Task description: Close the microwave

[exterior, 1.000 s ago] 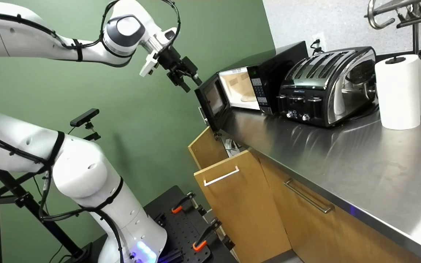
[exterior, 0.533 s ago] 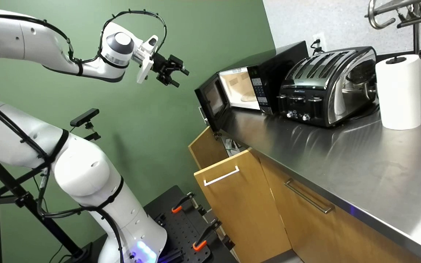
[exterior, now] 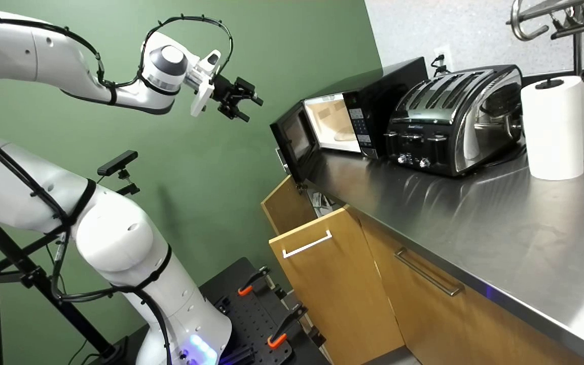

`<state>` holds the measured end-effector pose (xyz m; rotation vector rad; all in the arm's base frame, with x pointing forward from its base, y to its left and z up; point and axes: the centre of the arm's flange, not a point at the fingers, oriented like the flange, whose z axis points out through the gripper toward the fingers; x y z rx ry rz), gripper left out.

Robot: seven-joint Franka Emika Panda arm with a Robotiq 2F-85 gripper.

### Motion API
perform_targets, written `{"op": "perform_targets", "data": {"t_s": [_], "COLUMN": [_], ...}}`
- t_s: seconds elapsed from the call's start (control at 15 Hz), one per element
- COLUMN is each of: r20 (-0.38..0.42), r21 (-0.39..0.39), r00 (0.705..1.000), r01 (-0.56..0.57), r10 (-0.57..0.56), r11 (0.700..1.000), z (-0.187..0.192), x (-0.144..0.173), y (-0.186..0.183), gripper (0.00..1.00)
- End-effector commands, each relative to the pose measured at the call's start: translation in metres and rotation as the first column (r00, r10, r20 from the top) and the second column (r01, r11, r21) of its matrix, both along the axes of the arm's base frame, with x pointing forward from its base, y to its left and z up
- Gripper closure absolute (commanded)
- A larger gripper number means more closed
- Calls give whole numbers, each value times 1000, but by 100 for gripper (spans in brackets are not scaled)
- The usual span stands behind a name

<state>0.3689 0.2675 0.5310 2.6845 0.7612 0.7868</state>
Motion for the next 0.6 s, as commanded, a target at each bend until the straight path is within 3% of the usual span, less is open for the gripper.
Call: {"op": "perform_targets", "data": {"t_s": [0.0,0.2,0.47,0.53], "r20": [47,133,211,222], "r21": [-45,-237,-434,-470], "r00": [999,986,946,937], "r01": [4,-63,-136,-139], "r10": [-2,96,247,270], "r11": [999,970,891,872], "z": [1,7,-1,-6], "x": [9,16,22,26], "y": [17,64,119,127], "gripper": [0,0,1,26]}}
